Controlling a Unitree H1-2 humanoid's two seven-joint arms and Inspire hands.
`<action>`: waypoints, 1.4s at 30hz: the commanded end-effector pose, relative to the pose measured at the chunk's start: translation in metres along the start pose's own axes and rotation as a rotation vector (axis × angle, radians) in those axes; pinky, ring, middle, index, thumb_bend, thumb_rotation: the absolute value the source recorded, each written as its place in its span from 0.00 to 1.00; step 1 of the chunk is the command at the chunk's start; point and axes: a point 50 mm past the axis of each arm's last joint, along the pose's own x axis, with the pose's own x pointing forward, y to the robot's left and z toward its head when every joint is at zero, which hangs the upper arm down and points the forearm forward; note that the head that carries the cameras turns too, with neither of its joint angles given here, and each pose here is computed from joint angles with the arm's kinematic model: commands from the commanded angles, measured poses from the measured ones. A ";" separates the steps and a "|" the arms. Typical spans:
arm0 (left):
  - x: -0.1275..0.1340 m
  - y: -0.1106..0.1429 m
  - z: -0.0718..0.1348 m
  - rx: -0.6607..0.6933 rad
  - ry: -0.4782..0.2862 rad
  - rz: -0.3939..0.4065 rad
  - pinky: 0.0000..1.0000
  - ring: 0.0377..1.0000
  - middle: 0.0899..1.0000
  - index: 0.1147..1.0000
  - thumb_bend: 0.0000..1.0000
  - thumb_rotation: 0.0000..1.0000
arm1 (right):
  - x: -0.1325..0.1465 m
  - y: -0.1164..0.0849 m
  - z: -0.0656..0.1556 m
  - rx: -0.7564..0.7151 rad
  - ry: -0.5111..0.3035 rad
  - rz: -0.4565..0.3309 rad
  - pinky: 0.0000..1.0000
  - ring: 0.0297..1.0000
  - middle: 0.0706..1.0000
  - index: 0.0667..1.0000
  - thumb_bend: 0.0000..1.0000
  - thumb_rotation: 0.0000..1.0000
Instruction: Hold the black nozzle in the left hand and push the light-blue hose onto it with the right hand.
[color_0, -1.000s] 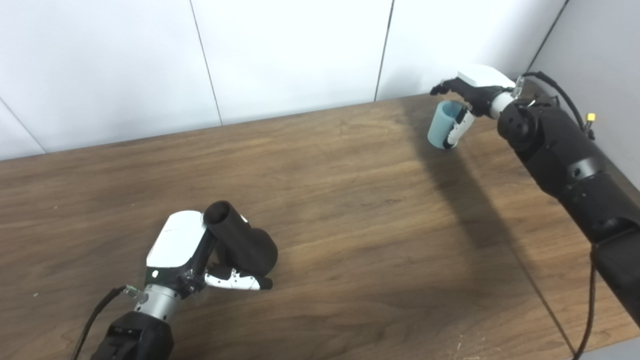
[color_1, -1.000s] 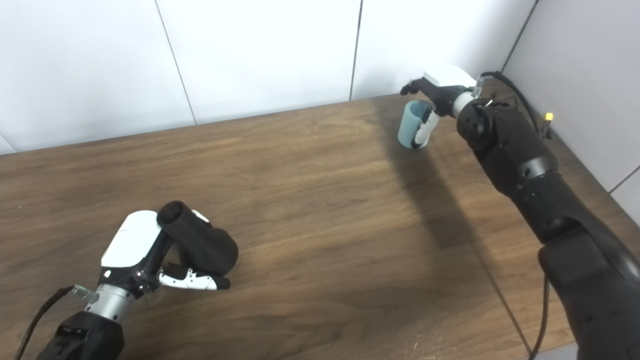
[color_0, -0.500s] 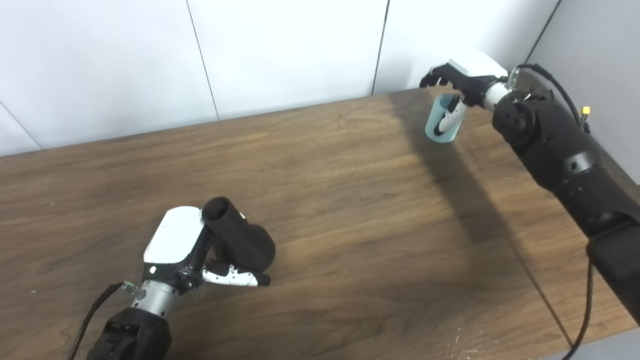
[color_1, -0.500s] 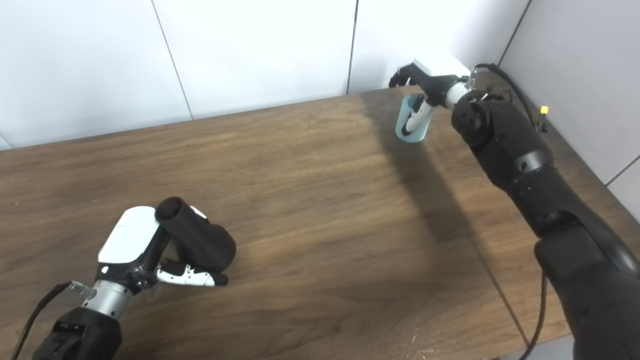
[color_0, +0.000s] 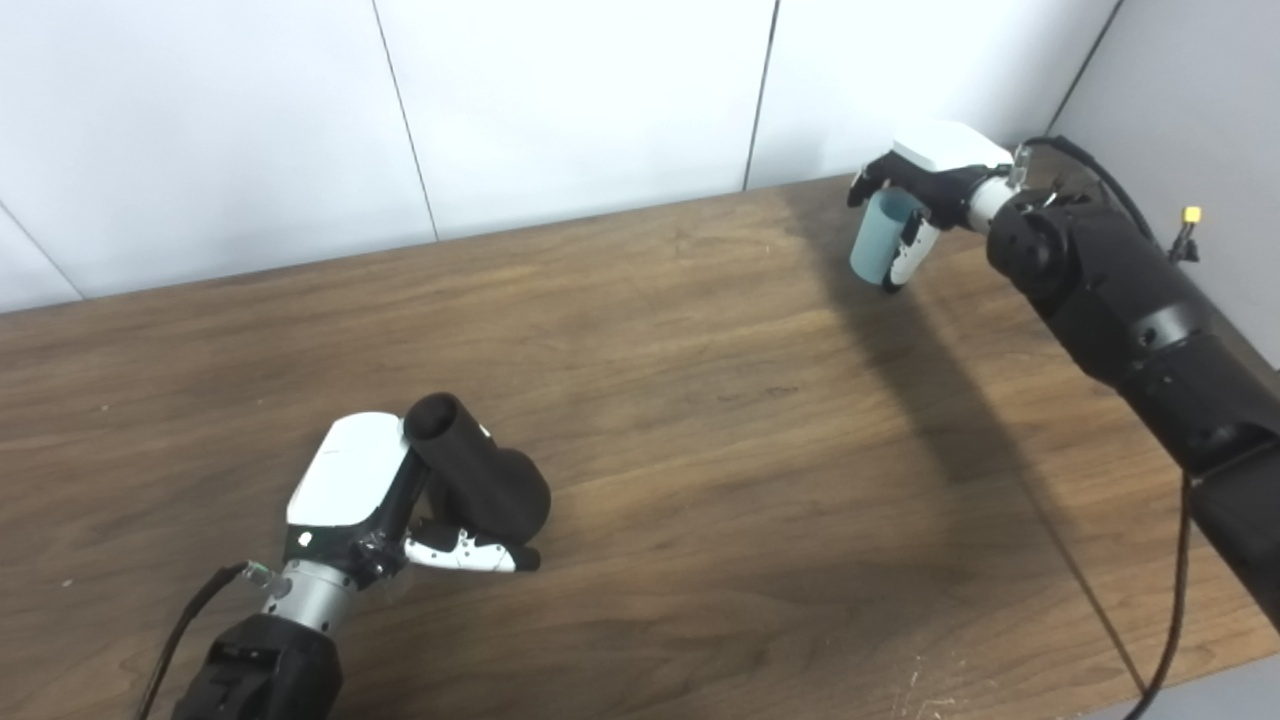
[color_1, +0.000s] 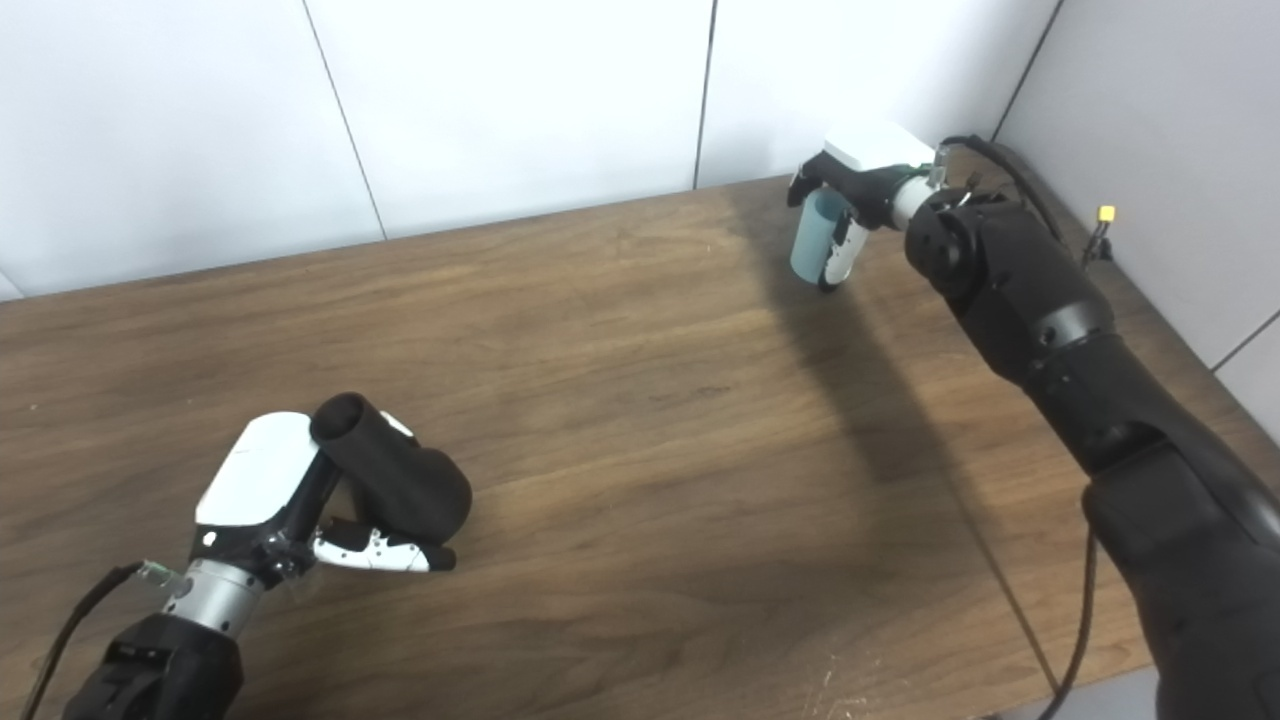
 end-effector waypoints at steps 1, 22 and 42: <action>-0.005 0.000 -0.004 0.012 0.014 -0.015 0.58 0.52 0.38 0.44 0.52 0.00 | -0.001 -0.028 -0.004 -0.024 0.009 -0.090 0.55 0.67 0.70 0.66 0.94 0.01; -0.004 0.002 -0.002 0.016 0.016 -0.017 0.58 0.53 0.39 0.44 0.52 0.00 | -0.004 -0.027 -0.008 0.033 -0.079 -0.231 0.51 0.45 0.45 0.44 0.52 0.00; -0.002 0.001 0.004 0.022 0.016 -0.012 0.57 0.52 0.39 0.44 0.52 0.00 | -0.012 -0.039 -0.003 0.028 -0.137 -0.268 0.55 0.39 0.44 0.47 0.52 0.00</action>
